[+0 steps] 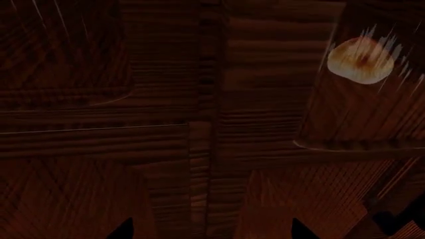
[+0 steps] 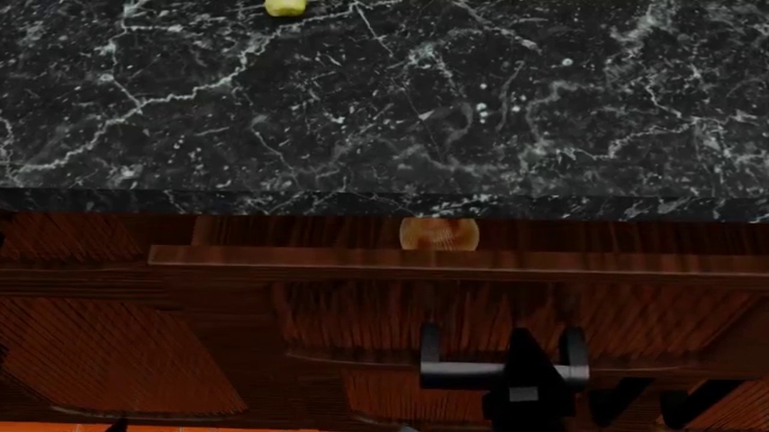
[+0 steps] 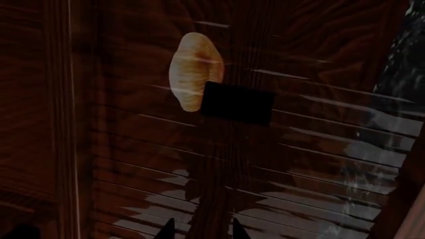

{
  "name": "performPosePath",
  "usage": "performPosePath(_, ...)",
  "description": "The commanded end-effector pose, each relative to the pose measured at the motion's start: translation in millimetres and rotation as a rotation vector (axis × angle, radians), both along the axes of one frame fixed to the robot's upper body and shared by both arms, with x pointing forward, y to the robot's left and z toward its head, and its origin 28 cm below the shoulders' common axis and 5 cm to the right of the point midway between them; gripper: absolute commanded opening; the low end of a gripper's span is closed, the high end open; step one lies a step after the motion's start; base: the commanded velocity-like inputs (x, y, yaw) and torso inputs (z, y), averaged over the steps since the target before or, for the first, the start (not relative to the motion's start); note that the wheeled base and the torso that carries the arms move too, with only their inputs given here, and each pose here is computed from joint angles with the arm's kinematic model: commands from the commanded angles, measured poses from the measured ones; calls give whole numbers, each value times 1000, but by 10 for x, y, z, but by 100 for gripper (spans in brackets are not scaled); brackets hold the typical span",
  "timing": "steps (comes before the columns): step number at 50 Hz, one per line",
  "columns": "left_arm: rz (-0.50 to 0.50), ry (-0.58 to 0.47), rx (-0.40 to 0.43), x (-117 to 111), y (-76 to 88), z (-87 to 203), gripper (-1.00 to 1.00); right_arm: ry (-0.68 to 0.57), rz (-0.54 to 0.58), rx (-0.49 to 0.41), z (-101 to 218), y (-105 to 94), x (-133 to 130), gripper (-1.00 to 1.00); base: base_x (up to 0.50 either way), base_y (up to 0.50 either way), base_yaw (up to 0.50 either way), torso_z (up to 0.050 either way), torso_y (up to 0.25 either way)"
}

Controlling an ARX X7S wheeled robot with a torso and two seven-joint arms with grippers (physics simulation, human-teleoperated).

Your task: Open the right drawer.

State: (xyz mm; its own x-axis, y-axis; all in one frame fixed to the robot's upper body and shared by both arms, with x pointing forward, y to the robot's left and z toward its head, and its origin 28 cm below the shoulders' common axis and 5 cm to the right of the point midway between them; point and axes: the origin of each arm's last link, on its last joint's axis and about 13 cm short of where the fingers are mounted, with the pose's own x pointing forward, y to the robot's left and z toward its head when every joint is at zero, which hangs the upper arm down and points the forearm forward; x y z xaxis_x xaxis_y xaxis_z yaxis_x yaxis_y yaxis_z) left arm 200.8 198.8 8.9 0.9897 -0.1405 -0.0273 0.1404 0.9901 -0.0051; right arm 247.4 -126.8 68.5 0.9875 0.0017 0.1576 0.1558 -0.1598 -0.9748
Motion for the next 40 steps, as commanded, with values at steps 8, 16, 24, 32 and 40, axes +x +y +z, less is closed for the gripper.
performPosePath(8, 5, -3, 1, 1, 6, 1, 100, 7, 68, 17, -45, 140, -61, -100, -1, 2, 2, 0, 0)
performPosePath(16, 4, -3, -2, -1, 6, 4, 100, 7, 72, 18, -55, 144, -47, -100, -146, 0, 1, 0, 0)
performPosePath(24, 3, -2, -2, -1, 5, 1, 100, 4, 68, 18, -35, 139, -50, -100, -198, 0, 0, 0, 0)
performPosePath(32, 3, -1, -1, 1, 5, -7, 100, 10, 70, 15, -53, 129, -33, -100, -200, 0, 0, 0, 0)
performPosePath(40, 4, 0, -8, 3, 7, 6, 100, 16, 66, 10, -65, 122, -34, -100, -187, 0, 0, 0, 0)
